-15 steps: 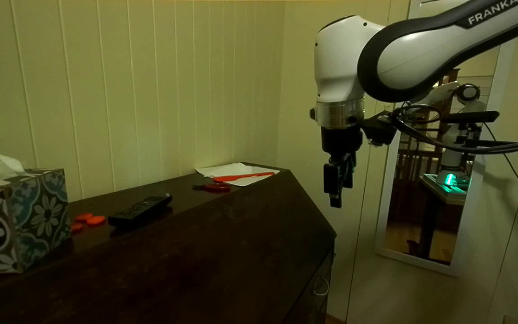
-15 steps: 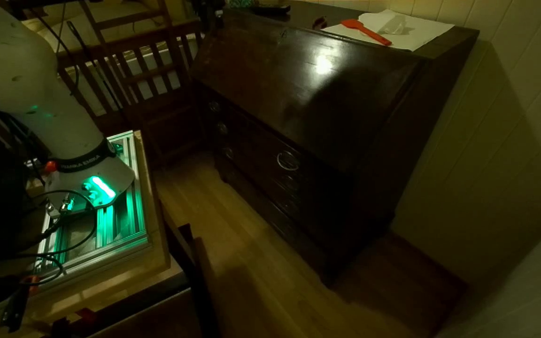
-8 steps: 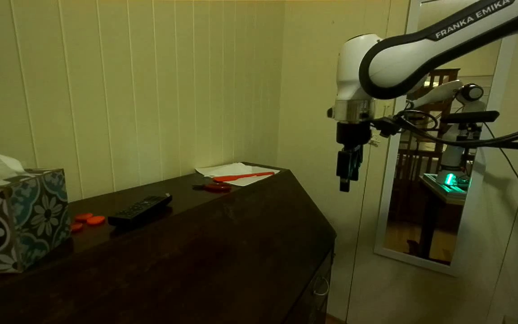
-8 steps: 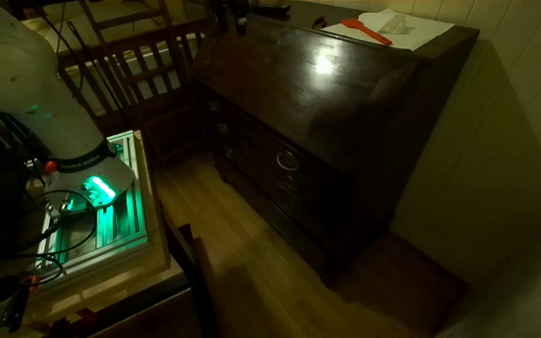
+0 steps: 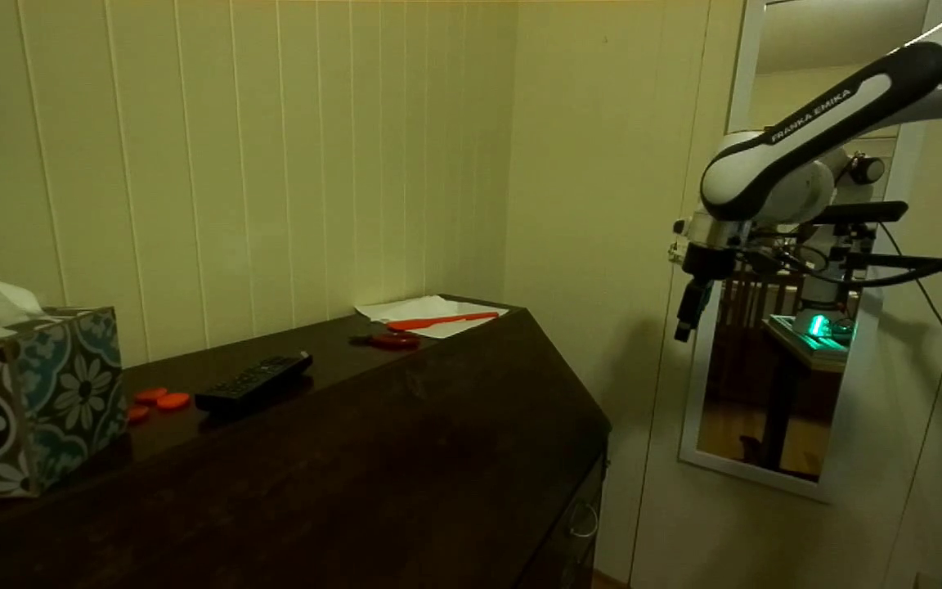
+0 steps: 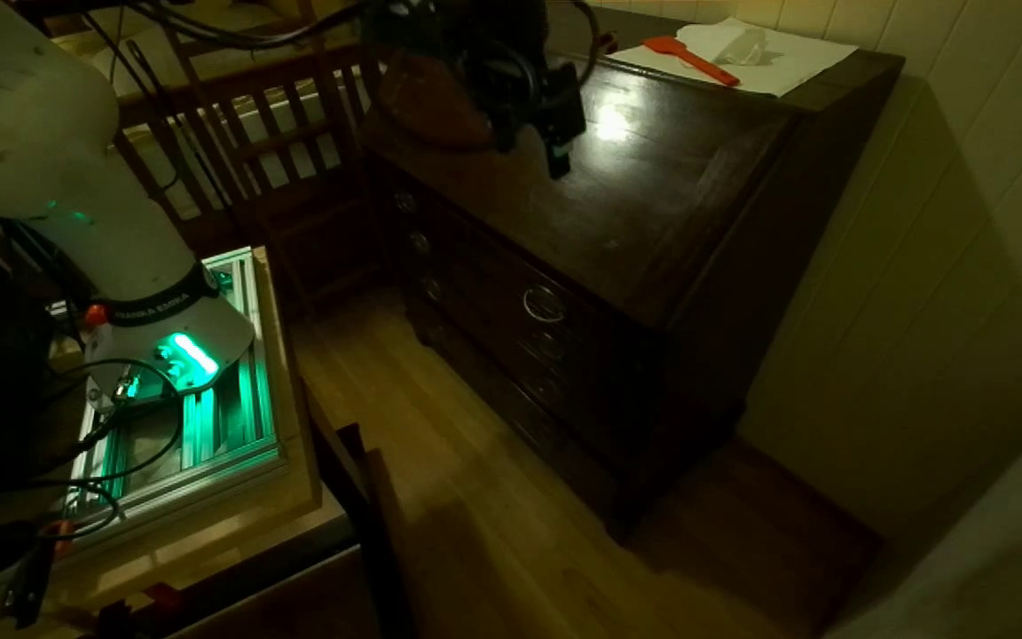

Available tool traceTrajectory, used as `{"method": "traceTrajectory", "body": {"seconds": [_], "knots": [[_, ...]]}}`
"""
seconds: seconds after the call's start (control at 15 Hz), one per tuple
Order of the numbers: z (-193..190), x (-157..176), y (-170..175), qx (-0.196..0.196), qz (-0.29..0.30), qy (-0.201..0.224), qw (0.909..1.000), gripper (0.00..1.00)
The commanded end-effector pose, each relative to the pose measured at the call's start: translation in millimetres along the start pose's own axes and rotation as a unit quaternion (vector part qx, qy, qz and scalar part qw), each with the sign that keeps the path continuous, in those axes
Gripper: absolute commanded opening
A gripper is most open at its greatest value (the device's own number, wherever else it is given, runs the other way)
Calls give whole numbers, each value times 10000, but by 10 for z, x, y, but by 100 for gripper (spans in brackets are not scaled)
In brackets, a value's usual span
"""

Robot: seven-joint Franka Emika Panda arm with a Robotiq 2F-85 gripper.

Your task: Push out the compartment on the far right side of the dresser

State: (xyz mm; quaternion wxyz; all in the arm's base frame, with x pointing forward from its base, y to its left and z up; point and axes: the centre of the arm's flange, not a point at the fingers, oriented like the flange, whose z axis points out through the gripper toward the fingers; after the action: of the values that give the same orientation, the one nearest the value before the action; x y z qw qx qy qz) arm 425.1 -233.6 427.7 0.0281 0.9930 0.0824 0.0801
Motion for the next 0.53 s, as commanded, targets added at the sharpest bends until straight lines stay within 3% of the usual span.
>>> {"method": "traceTrajectory", "body": {"seconds": [0.0,0.13,0.47], "knots": [[114,-112,211,19,143,82,9999,100],[314,-267,473,19,304,65,9995,100],[368,-198,469,5,265,37,9996,100]]}}
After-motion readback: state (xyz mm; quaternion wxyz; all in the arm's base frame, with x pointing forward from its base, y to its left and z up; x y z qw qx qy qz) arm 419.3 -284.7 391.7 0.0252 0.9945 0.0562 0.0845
